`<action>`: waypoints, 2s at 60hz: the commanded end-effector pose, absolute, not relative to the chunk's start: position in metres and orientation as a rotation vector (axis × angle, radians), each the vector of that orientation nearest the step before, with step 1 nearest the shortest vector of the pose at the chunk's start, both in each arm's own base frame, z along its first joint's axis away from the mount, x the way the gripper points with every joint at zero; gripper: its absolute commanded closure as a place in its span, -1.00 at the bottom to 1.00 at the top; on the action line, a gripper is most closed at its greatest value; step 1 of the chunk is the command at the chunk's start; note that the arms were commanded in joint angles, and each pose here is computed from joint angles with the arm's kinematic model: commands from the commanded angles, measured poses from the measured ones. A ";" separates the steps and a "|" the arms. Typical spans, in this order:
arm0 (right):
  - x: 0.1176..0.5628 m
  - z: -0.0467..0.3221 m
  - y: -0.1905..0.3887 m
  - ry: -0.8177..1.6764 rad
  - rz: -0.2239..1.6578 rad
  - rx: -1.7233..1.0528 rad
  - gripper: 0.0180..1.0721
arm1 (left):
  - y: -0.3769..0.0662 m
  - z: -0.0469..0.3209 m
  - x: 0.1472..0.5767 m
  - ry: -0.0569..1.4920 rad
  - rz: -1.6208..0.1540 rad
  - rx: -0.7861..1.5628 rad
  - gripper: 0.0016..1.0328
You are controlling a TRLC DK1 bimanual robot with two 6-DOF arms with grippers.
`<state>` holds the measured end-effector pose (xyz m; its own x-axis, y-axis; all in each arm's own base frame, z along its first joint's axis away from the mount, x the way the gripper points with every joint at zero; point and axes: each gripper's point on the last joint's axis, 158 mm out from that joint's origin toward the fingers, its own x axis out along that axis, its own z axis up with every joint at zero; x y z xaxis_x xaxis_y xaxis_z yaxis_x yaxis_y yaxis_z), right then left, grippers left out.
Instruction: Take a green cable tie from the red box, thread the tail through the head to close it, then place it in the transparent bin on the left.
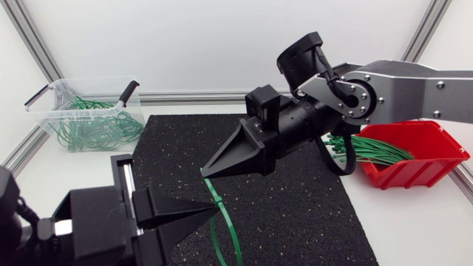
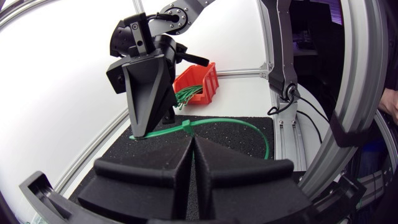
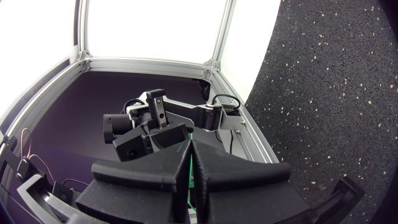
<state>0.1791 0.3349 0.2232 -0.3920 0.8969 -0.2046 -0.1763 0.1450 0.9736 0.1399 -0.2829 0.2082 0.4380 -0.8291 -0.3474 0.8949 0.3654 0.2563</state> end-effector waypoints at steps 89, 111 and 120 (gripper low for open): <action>0.297 0.108 0.234 0.934 0.751 0.109 -0.91 | 0.072 0.319 0.437 0.249 -0.076 0.122 0.92; 0.285 0.112 0.215 0.902 0.724 0.103 -0.91 | 0.098 0.249 0.519 0.596 0.108 0.050 0.93; 0.278 0.110 0.210 0.901 0.720 0.092 -0.91 | 0.102 0.192 0.526 0.796 0.242 0.142 0.17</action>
<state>0.2840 0.2176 0.1176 0.4057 0.6214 -0.6703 -0.5321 0.7568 0.3795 0.5184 0.1035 0.2101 0.7259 0.2194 -0.6519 -0.1357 0.9748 0.1770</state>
